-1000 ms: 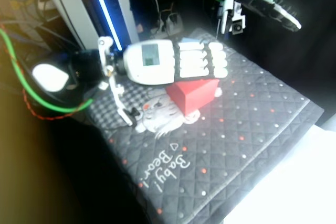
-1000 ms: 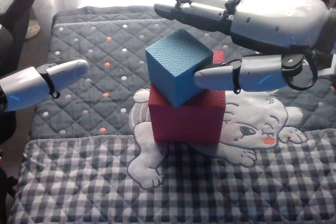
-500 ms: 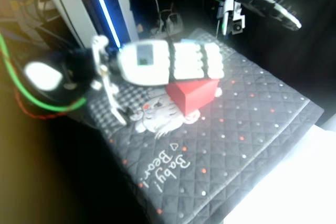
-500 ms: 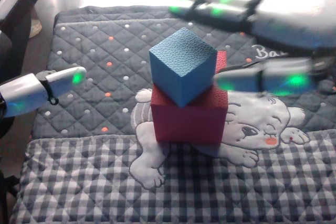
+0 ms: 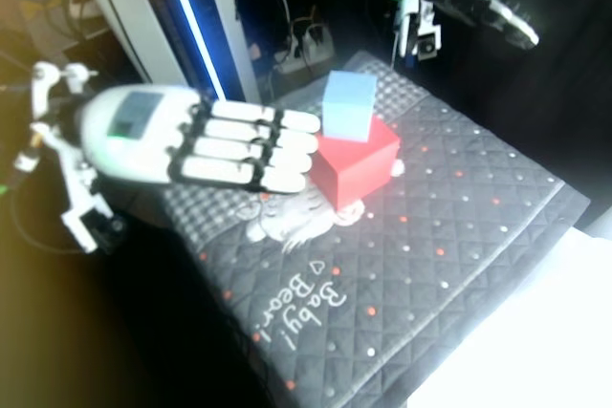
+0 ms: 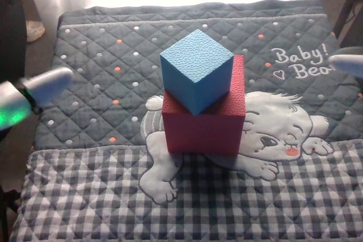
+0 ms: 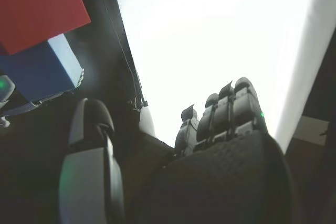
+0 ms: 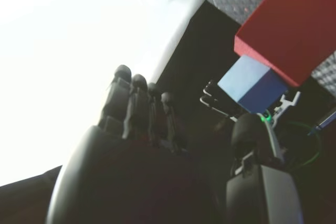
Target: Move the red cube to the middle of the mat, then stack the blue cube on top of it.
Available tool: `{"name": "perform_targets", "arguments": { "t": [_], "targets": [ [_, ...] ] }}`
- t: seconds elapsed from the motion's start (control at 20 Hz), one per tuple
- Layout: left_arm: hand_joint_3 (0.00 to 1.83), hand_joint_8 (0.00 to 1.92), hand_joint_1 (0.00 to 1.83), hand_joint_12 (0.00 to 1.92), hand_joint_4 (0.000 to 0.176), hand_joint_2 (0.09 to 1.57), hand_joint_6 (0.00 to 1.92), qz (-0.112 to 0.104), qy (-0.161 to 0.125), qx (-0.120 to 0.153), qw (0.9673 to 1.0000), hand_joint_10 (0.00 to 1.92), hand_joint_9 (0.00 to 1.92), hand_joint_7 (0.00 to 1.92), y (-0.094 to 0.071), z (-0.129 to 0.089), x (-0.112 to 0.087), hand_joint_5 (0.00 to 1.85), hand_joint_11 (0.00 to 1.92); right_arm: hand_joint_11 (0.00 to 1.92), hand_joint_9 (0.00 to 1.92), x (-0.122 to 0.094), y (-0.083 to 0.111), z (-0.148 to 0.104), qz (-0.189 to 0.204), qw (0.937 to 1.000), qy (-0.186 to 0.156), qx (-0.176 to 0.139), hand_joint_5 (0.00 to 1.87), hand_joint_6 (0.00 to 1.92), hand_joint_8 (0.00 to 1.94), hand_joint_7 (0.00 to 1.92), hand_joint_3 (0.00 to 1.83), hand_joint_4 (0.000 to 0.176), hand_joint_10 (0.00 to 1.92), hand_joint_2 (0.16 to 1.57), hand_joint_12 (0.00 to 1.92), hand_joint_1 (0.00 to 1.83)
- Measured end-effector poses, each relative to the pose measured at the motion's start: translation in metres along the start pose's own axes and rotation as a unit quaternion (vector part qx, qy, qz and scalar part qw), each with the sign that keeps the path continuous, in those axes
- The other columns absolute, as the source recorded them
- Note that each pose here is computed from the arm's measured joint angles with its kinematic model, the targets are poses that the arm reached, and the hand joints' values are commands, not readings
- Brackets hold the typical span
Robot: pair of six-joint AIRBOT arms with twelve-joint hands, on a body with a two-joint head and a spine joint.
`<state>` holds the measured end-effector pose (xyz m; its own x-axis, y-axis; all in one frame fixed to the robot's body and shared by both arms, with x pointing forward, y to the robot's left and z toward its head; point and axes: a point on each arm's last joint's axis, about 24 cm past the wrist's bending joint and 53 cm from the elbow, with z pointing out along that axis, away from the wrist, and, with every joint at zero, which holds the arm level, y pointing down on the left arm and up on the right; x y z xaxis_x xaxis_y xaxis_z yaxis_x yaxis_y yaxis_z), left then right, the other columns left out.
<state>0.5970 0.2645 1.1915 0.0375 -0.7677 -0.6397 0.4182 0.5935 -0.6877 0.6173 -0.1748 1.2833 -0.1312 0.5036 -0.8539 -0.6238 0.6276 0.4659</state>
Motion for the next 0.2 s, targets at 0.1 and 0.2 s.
{"name": "perform_targets", "arguments": {
  "t": [0.1, 0.2],
  "targets": [
    [0.01, 0.0, 0.64, 0.0, 0.152, 1.04, 0.0, 0.001, -0.005, 0.01, 0.9999, 0.0, 0.0, 0.0, -0.005, 0.001, -0.005, 0.0, 0.0, 0.03, 0.03, -0.018, 0.008, -0.008, -0.015, 0.9992, -0.034, -0.011, 0.0, 0.0, 0.0, 0.0, 0.01, 0.057, 0.01, 1.3, 0.01, 0.43],
    [0.01, 0.0, 0.63, 0.0, 0.136, 1.04, 0.0, 0.0, 0.003, 0.02, 0.9998, 0.0, 0.0, 0.0, -0.01, 0.001, -0.001, 0.0, 0.0, 0.01, 0.02, -0.025, 0.011, -0.01, -0.016, 0.9985, -0.05, -0.016, 0.0, 0.0, 0.0, 0.0, 0.0, 0.093, 0.01, 1.26, 0.01, 0.47]
  ]
}}
